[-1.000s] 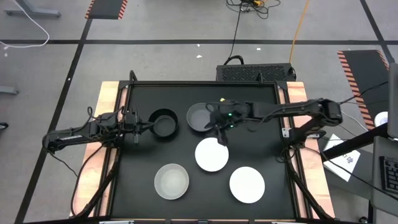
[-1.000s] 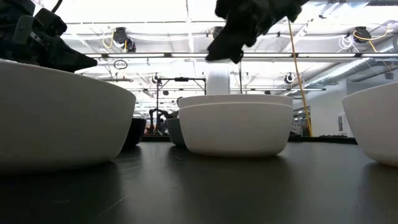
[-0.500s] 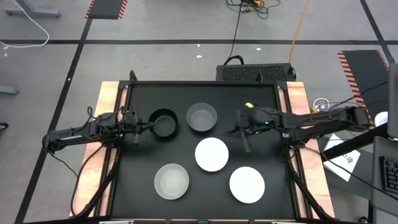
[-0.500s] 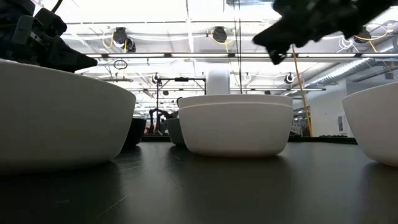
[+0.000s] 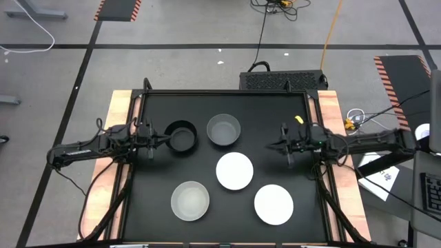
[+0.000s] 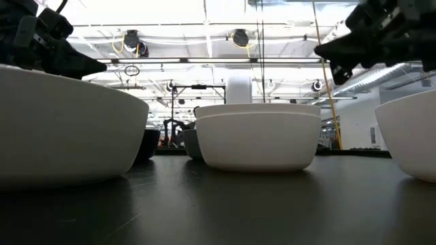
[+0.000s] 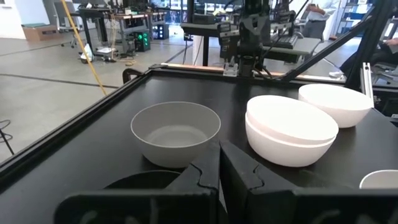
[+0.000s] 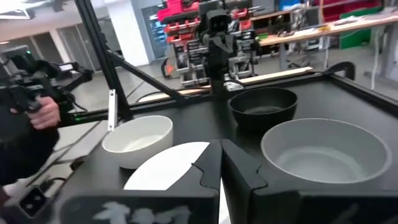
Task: Nest bowls inside each other
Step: Stack the black bowl on the left white bowl
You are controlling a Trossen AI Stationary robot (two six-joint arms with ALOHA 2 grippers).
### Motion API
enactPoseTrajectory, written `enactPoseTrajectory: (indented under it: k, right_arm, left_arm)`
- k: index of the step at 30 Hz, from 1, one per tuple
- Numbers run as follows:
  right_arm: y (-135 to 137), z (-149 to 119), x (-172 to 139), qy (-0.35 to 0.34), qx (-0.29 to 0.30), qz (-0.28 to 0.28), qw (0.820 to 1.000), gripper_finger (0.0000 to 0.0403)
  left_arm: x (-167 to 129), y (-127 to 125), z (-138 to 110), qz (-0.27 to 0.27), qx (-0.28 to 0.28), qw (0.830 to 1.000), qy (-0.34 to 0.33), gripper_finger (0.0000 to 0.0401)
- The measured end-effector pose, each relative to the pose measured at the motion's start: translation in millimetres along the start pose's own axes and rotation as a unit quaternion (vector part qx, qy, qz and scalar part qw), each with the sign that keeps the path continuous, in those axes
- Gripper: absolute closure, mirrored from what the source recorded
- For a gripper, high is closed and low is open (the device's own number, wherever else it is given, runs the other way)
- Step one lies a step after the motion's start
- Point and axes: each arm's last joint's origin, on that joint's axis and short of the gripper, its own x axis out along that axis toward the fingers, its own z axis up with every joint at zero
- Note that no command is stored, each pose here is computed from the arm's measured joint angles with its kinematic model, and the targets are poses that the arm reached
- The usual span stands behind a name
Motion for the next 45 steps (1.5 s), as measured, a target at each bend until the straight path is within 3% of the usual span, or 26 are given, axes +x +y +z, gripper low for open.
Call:
enactPoseTrajectory:
  k: [10, 24, 30, 35, 39, 45]
  right_arm:
    - [-2, -11, -10, -0.040, -0.012, -0.001, 0.999, 0.0403]
    - [-2, -14, -10, -0.030, -0.012, 0.004, 0.999, 0.0403]
    - [-2, -14, -10, -0.027, -0.009, 0.004, 1.000, 0.0403]
    - [-2, -14, -10, -0.025, -0.009, 0.004, 1.000, 0.0403]
    - [-2, -16, -10, -0.020, -0.009, 0.003, 1.000, 0.0403]
    - [-3, -17, -10, -0.011, -0.006, 0.001, 1.000, 0.0403]
  left_arm:
    - [0, 0, 2, 0.004, 0.016, 1.000, -0.013, 0.0393]
    - [0, 0, 9, 0.006, 0.016, 0.999, -0.047, 0.0393]
    - [-1, 3, 9, 0.064, 0.008, 0.997, -0.048, 0.0388]
    - [-1, 5, 13, 0.096, 0.005, 0.993, -0.069, 0.0339]
    - [-2, 6, 16, 0.103, 0.003, 0.991, -0.087, 0.0268]
    - [-6, 10, 29, 0.168, -0.013, 0.982, -0.080, 0.0155]
